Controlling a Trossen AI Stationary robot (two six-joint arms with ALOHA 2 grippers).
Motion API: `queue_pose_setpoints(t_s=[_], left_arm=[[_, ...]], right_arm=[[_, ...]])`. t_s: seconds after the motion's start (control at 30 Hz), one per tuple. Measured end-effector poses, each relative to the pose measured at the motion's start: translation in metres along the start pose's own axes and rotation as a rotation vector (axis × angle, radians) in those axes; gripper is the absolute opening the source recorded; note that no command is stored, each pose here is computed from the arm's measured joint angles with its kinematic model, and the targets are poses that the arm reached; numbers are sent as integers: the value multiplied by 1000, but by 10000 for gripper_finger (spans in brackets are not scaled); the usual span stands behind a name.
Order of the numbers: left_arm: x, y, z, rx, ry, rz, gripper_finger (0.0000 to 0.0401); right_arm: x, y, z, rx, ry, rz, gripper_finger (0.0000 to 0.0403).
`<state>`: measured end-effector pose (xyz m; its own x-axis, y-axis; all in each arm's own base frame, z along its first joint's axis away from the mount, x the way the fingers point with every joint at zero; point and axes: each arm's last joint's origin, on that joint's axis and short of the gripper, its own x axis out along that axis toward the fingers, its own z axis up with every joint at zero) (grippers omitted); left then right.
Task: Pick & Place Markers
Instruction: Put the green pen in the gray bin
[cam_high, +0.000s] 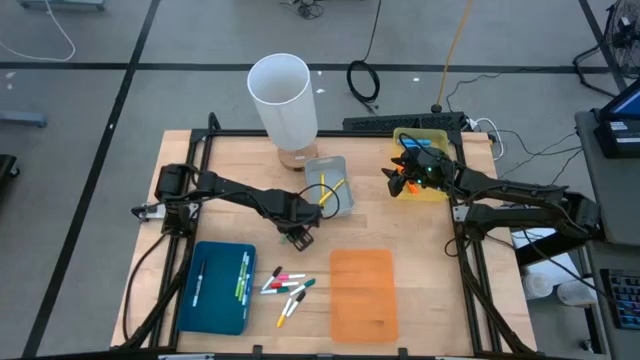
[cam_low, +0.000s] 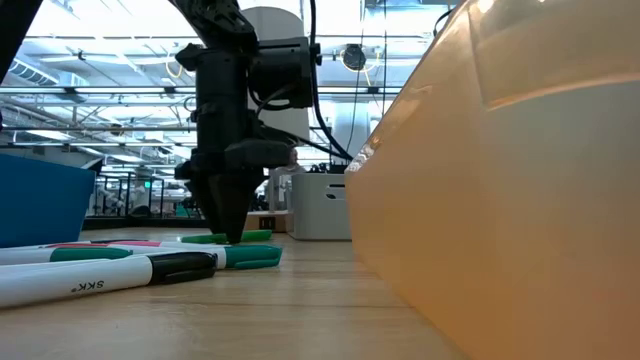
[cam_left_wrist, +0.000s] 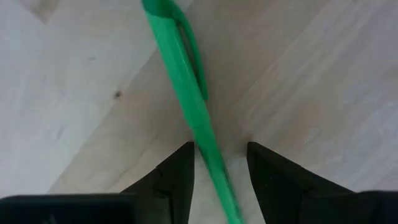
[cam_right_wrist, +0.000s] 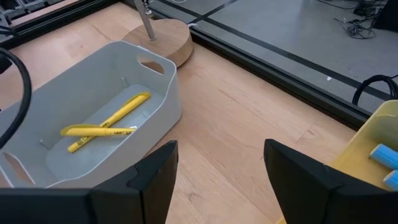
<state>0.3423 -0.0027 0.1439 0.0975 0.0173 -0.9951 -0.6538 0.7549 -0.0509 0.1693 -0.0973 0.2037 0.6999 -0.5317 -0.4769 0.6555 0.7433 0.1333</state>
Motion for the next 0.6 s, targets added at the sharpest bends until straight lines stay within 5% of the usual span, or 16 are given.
queue_pose_setpoints(t_s=[0.37, 0.6], left_arm=[[12, 13, -4, -91, 29, -10, 142], [13, 13, -7, -75, 40, -7, 37]], right_arm=[[0, 0, 0, 0, 0, 0, 226], [0, 0, 0, 0, 0, 0, 226]])
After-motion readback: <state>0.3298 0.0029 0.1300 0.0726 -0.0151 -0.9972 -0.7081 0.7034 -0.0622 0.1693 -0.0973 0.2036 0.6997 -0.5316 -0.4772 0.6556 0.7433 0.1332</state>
